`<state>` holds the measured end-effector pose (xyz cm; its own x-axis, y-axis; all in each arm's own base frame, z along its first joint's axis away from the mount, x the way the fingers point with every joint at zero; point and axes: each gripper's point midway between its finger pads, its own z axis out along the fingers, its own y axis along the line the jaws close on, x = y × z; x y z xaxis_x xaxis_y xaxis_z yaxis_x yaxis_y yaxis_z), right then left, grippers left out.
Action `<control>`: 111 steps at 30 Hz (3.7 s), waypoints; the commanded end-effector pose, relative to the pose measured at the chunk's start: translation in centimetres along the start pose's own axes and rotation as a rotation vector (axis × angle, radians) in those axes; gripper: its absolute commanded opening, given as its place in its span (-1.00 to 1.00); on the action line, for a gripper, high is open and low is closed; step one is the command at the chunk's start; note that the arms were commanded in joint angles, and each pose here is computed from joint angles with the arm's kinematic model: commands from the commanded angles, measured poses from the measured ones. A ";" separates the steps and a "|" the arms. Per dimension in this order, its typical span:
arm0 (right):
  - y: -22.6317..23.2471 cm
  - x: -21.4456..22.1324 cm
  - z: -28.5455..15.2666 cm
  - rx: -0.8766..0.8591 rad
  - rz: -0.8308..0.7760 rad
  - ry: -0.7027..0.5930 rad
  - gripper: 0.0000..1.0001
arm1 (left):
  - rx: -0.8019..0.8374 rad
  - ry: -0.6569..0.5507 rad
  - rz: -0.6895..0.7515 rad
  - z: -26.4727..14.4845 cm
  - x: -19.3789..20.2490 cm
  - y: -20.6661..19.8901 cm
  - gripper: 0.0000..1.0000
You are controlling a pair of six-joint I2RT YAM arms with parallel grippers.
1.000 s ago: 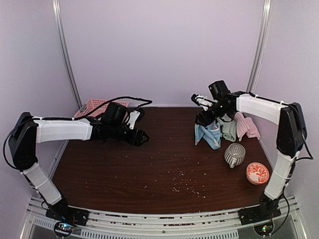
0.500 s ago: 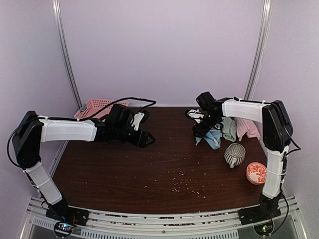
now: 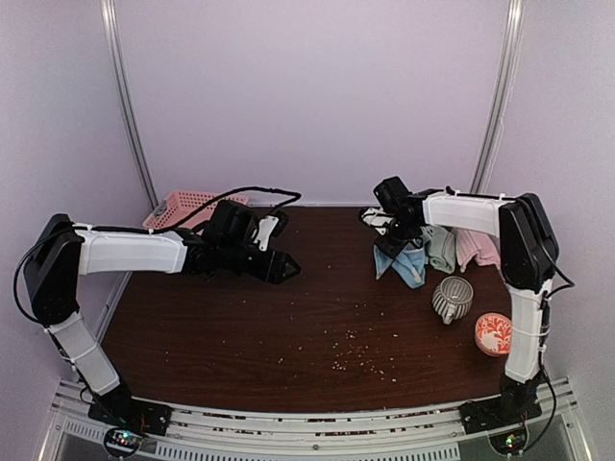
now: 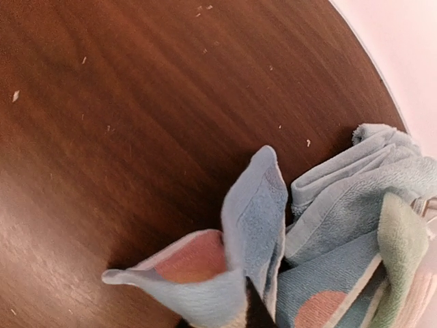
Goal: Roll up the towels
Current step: Pick up the towel from the towel pile, then place the towel at the center of the board, then adjust the towel at the corner of the board, then pick up the towel from the center of the board.
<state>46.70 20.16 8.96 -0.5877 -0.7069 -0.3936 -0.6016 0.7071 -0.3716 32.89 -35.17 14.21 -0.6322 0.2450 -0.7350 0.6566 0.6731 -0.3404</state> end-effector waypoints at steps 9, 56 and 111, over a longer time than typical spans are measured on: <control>-2.2 -16.3 -14.9 -0.137 -0.041 -0.508 -1.00 | -0.151 -0.113 -0.008 -1.9 -2.5 1.9 0.21; -3.9 2.6 -4.9 -0.334 0.239 -0.147 -0.68 | 0.321 0.099 0.230 3.5 4.4 -8.8 0.29; 6.2 -0.2 1.7 -0.380 0.081 0.057 -0.70 | 0.245 0.215 0.215 10.7 10.6 -10.3 -1.00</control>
<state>43.51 24.03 4.58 -0.6521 -0.6759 -0.3434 -0.7153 0.6986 -0.0168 22.12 -46.81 2.97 -0.5310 0.5624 -0.6338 0.8468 0.3784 -0.3737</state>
